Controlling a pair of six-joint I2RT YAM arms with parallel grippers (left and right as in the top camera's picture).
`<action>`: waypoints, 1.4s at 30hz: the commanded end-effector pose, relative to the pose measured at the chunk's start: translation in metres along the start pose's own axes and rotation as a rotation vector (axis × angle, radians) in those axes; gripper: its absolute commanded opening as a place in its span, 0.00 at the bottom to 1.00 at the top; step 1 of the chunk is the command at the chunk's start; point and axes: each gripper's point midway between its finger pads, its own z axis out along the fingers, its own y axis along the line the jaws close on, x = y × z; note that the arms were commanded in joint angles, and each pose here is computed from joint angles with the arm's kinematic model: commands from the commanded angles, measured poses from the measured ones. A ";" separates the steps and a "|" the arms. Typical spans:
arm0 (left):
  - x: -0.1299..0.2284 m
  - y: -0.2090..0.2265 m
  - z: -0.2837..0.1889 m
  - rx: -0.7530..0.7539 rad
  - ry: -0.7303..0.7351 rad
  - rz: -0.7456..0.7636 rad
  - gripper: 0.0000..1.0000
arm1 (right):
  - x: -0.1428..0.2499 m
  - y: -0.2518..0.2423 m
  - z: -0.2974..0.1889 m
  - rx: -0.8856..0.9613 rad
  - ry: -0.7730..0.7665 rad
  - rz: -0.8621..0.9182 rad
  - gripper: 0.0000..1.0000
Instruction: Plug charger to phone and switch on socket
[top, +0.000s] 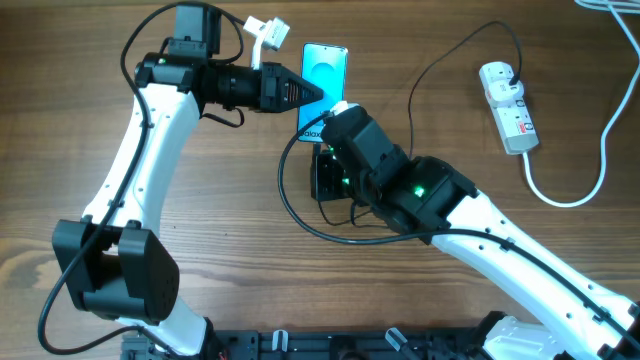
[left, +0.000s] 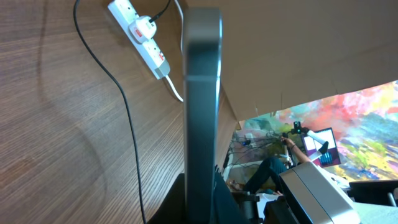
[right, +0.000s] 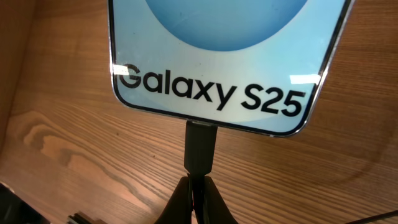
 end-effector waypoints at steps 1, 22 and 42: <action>0.007 -0.012 0.003 0.050 0.022 -0.008 0.04 | -0.040 -0.023 -0.007 0.089 -0.154 0.037 0.12; -0.002 0.033 -0.001 -0.207 -0.015 -0.032 0.04 | -0.007 -0.004 -0.004 -0.036 0.019 -0.001 0.67; 0.048 0.117 0.040 -0.395 0.175 -0.292 0.04 | -0.006 -0.078 -0.012 0.235 0.031 0.172 0.99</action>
